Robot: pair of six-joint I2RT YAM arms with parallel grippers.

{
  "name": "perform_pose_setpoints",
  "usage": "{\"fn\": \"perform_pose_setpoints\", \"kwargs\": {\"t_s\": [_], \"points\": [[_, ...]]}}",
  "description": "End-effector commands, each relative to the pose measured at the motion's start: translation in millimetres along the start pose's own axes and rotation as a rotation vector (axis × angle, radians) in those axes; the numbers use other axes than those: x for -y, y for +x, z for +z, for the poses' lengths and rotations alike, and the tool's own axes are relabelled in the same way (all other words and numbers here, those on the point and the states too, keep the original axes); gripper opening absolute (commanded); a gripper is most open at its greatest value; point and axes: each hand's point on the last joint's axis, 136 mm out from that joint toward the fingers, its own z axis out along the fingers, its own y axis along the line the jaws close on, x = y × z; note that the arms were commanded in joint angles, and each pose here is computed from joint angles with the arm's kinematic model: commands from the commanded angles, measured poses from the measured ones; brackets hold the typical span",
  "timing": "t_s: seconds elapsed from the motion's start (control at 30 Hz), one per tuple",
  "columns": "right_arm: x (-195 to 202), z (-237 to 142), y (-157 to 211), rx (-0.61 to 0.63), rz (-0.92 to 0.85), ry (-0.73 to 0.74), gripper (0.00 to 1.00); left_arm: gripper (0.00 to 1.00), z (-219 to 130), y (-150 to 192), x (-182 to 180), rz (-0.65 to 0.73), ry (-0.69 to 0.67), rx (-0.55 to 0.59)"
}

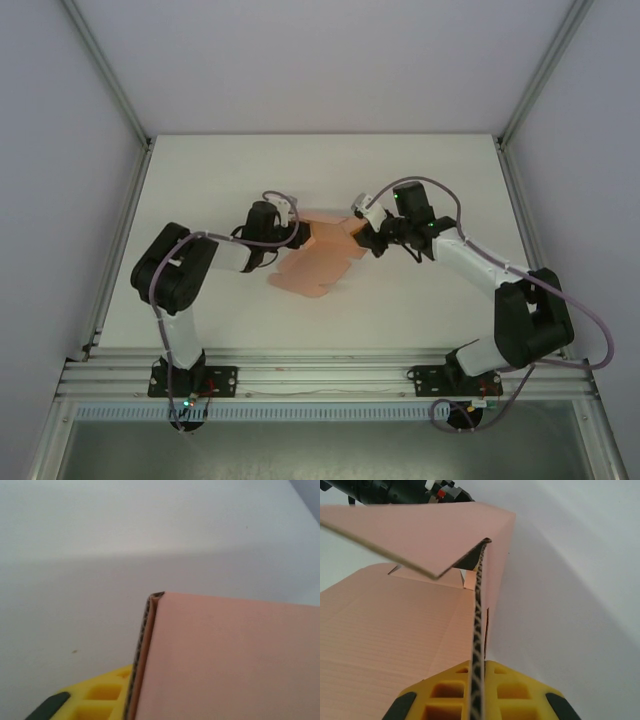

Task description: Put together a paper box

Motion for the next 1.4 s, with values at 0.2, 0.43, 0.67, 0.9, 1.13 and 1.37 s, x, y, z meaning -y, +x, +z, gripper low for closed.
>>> {"fn": "perform_pose_setpoints", "kwargs": {"t_s": [0.2, 0.43, 0.67, 0.9, 1.13, 1.37], "points": [[-15.7, 3.2, 52.8, -0.188, 0.102, -0.042, 0.0, 0.0, -8.7, -4.8, -53.0, 0.005, -0.53, 0.019], [-12.3, -1.2, 50.1, -0.162, 0.113, 0.002, 0.0, 0.0, -40.3, 17.7, -89.4, 0.023, -0.917, -0.027], [-7.5, 0.0, 48.7, -0.162, 0.115, 0.024, 0.0, 0.0, -17.3, 15.4, -51.1, 0.105, -0.667, -0.037], [-1.1, 2.7, 50.8, -0.168, 0.129, 0.051, 0.0, 0.34, -17.1, 1.1, -10.4, 0.111, -0.45, 0.0], [1.7, 3.0, 47.0, -0.156, 0.131, 0.061, 0.0, 0.47, -31.8, -8.6, 24.3, 0.099, -0.264, 0.054], [3.3, 1.9, 48.1, -0.16, 0.132, 0.075, 0.0, 0.5, -33.1, -0.7, 9.0, 0.023, -0.238, 0.05]]}}
